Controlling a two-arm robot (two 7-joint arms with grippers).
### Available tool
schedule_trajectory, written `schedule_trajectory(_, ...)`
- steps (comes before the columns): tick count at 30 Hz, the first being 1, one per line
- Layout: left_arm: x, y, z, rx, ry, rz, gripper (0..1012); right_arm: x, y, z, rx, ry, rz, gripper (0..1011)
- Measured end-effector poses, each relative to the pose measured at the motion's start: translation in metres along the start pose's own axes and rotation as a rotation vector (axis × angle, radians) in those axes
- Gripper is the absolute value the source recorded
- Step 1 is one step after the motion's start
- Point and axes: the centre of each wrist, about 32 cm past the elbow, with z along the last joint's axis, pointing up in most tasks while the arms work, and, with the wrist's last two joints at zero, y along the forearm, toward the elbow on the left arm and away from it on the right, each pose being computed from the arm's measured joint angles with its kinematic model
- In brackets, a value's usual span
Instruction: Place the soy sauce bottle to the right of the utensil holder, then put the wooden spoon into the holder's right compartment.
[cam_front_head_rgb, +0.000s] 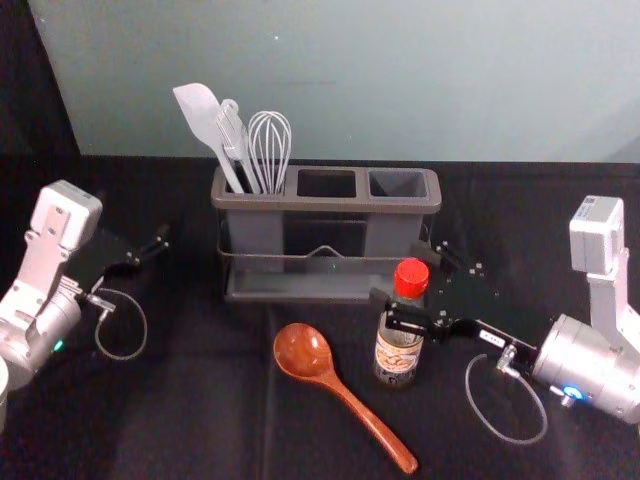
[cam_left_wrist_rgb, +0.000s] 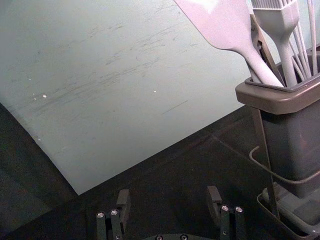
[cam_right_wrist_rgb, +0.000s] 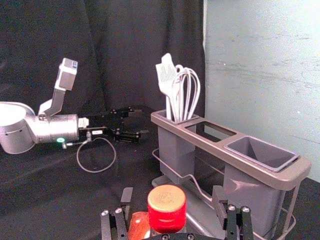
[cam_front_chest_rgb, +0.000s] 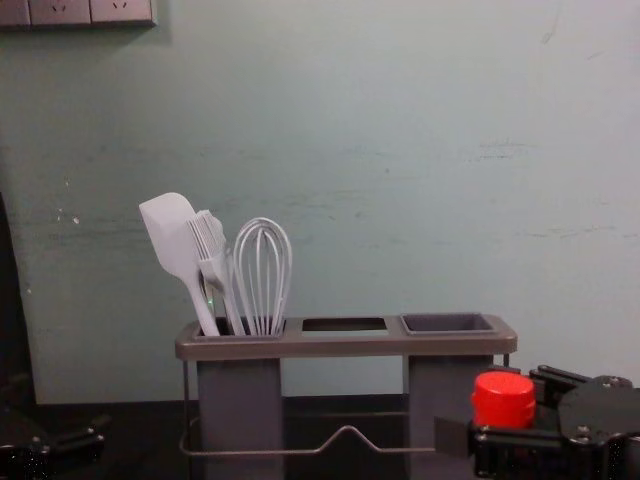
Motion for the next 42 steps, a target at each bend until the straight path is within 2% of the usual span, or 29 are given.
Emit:
schedule_trajectory(7,0.0000,0.0000,0.0000,0.000,0.000,0.000,1005,0.000,-0.001,0.000,-0.001,-0.002,0.000,994)
schedule_trajectory(12,0.0000,0.0000,0.0000,0.000,0.000,0.000,1005,0.000,-0.001,0.000,-0.001,-0.002,0.001,907)
schedule_trajectory(18,0.0000,0.0000,0.0000,0.000,0.000,0.000,1005,0.000,-0.002,0.000,-0.001,-0.002,0.001,734)
schedule_trajectory(19,0.0000,0.0000,0.0000,0.000,0.000,0.000,1005,0.000,-0.002,0.000,-0.001,-0.002,0.002,666)
schedule_trajectory(22,0.0000,0.0000,0.0000,0.000,0.000,0.000,1005,0.000,-0.002,0.000,-0.001,-0.003,0.002,609)
schedule_trajectory(28,0.0000,0.0000,0.0000,0.000,0.000,0.000,1005,0.000,-0.002,0.000,-0.001,-0.003,0.002,407)
schedule_trajectory(36,0.0000,0.0000,0.0000,0.000,0.000,0.000,1005,0.000,-0.003,0.000,-0.001,-0.004,0.002,383)
schedule_trajectory(42,0.0000,0.0000,0.0000,0.000,0.000,0.000,1005,-0.001,-0.014,0.006,0.011,-0.027,-0.017,383)
